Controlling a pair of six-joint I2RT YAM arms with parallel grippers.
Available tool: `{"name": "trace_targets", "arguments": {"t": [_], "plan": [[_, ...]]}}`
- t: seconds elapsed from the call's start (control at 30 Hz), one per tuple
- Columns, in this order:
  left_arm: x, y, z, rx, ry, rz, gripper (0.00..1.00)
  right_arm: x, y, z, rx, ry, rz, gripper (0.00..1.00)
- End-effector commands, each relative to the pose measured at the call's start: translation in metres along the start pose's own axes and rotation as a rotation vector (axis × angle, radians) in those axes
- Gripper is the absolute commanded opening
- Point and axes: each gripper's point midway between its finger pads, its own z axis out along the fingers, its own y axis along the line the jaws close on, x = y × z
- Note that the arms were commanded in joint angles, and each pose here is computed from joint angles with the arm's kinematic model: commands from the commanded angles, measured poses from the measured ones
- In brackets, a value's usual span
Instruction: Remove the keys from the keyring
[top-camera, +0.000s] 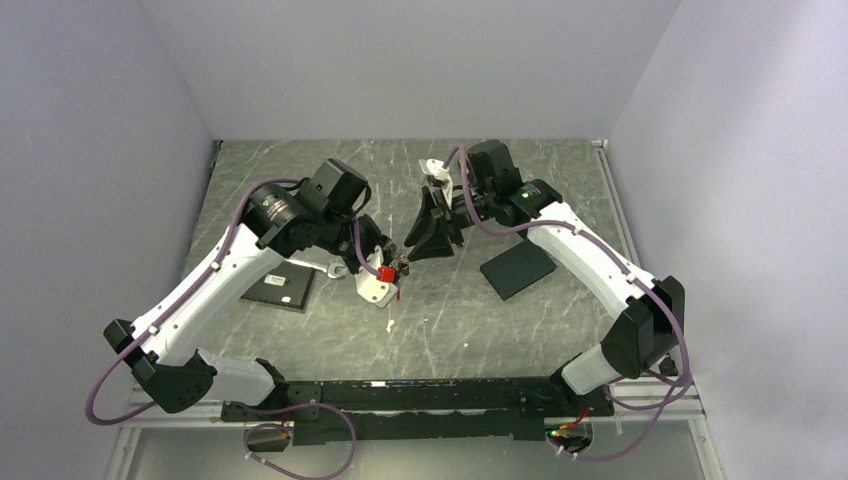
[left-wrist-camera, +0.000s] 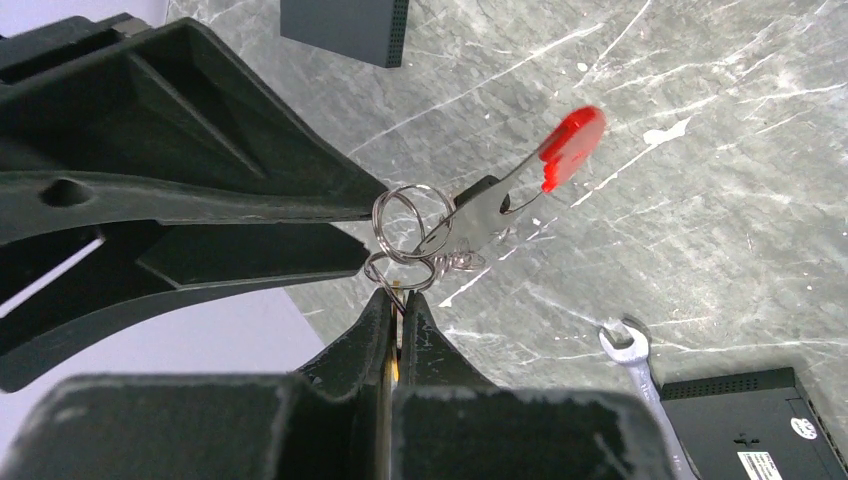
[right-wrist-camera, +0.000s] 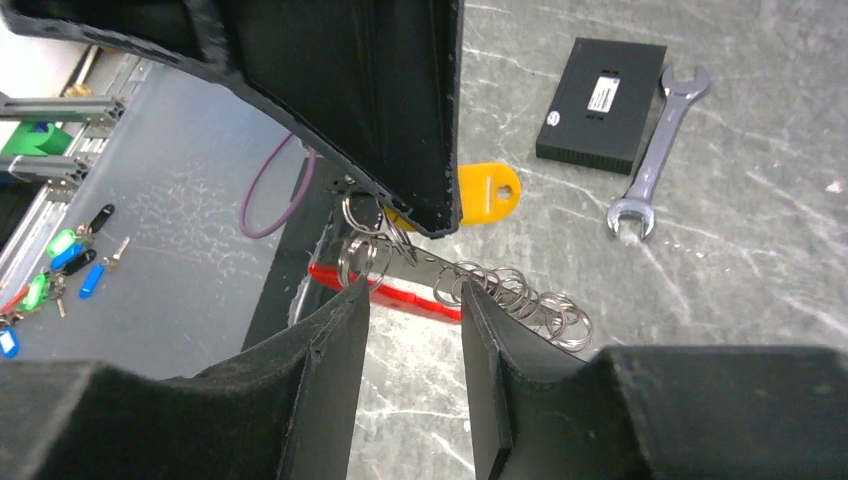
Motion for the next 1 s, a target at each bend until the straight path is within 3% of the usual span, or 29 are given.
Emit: {"name": "trace_targets", "arguments": {"t": [0.0,0.43,0.8,0.97], "plan": [[-0.01,0.007,-0.003,-0.012,-0.038,0.055,0.0,-0.031,0.014,-0.012,0.002,-0.023,-0.159,0.42],[-0.005,0.012,-0.002,-0.014,-0.017,0.023,0.0,-0.04,0.012,-0.009,0.015,-0.018,-0.194,0.41],[0.003,0.007,0.002,0.02,0.022,-0.333,0.0,-0.046,-0.015,-0.061,0.204,-0.064,-0.121,0.41],[-0.004,0.0,0.007,0.063,-0.006,-0.484,0.0,-0.037,-0.012,-0.065,0.215,-0.059,-0.1,0.4]]}}
